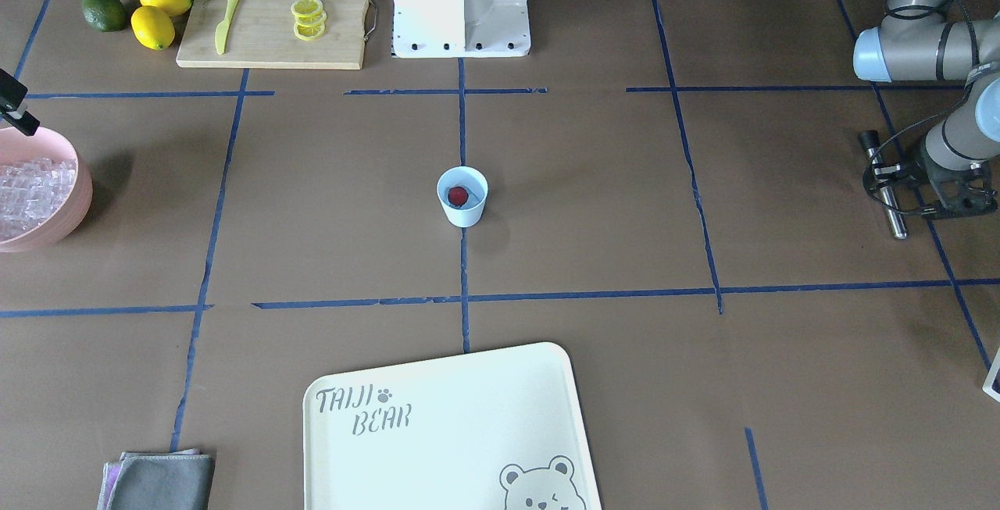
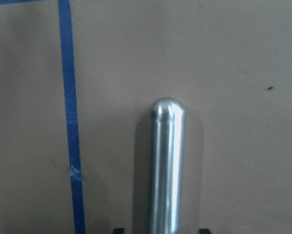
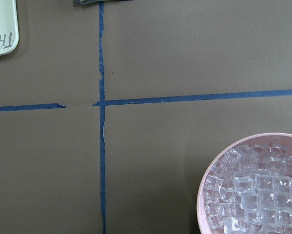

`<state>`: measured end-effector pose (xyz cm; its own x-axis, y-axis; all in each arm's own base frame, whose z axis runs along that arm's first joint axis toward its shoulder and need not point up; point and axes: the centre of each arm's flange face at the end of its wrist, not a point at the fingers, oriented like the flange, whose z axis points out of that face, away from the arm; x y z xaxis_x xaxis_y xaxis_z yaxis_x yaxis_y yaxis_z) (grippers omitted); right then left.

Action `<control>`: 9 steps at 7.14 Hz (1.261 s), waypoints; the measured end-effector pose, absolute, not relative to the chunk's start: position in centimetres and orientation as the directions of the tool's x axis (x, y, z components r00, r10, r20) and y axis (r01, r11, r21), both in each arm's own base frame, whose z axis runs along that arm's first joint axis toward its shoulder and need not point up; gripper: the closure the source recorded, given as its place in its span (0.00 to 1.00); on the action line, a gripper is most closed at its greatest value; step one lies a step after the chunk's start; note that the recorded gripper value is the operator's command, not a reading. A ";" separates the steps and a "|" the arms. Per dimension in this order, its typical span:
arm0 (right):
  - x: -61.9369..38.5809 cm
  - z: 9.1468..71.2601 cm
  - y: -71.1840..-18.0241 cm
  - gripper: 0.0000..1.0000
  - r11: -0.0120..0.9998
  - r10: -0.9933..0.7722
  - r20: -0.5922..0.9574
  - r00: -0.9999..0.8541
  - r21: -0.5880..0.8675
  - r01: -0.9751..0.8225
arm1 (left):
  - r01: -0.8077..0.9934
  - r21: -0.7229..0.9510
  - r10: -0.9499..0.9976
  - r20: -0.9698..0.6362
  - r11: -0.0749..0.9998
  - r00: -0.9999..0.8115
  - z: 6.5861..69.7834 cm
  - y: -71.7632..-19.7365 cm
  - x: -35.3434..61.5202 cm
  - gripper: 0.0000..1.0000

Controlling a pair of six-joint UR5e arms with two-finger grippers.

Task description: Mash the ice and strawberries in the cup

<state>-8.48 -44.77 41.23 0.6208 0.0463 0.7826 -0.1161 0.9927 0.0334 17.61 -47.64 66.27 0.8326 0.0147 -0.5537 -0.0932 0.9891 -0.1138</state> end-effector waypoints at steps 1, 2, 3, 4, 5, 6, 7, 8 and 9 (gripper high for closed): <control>-8.5 41.3 -44.8 0.00 0.993 0.047 0.783 0.621 0.031 -0.115 | -0.094 -0.089 0.027 -0.565 0.992 0.825 64.9 -47.8 17.6 0.00; -8.2 41.4 -44.9 0.01 0.993 0.050 0.783 0.620 0.029 -0.116 | -0.093 -0.055 0.043 -0.587 0.994 0.808 62.6 -47.8 17.3 0.00; -7.1 42.1 -45.3 0.01 0.993 0.047 0.779 0.626 0.035 -0.117 | -0.078 -0.025 0.045 -0.625 0.997 0.779 60.2 -47.9 16.0 0.00; -5.4 43.6 -45.9 0.00 0.994 0.024 0.765 0.643 0.051 -0.098 | -0.068 0.006 0.054 -0.673 0.998 0.738 58.5 -48.3 13.2 0.00; -3.4 45.6 -46.5 0.00 0.996 -0.015 0.742 0.670 0.069 -0.055 | -0.080 0.042 0.087 -0.699 0.996 0.710 58.1 -48.7 9.9 0.00; -1.2 48.0 -47.0 0.00 0.996 -0.057 0.720 0.691 0.085 -0.006 | -0.105 0.066 0.120 -0.704 0.992 0.700 58.4 -48.9 6.4 0.00; 0.5 50.5 -47.2 0.00 0.996 -0.085 0.707 0.702 0.089 0.030 | -0.131 0.079 0.148 -0.702 0.988 0.697 59.1 -48.8 4.0 0.00; 1.7 53.0 -47.3 0.00 0.995 -0.102 0.701 0.706 0.086 0.058 | -0.141 0.085 0.160 -0.701 0.986 0.695 60.0 -48.6 2.3 0.00; 2.6 54.8 -47.3 0.01 0.994 -0.108 0.700 0.706 0.075 0.078 | -0.138 0.081 0.155 -0.701 0.987 0.696 60.6 -48.5 1.3 0.00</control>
<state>2.61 -47.32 54.76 0.7062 -0.1081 0.6997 0.0777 0.9941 0.0752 1.29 -48.55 60.63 0.6964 0.1553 -0.7006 -0.1383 0.9870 0.0813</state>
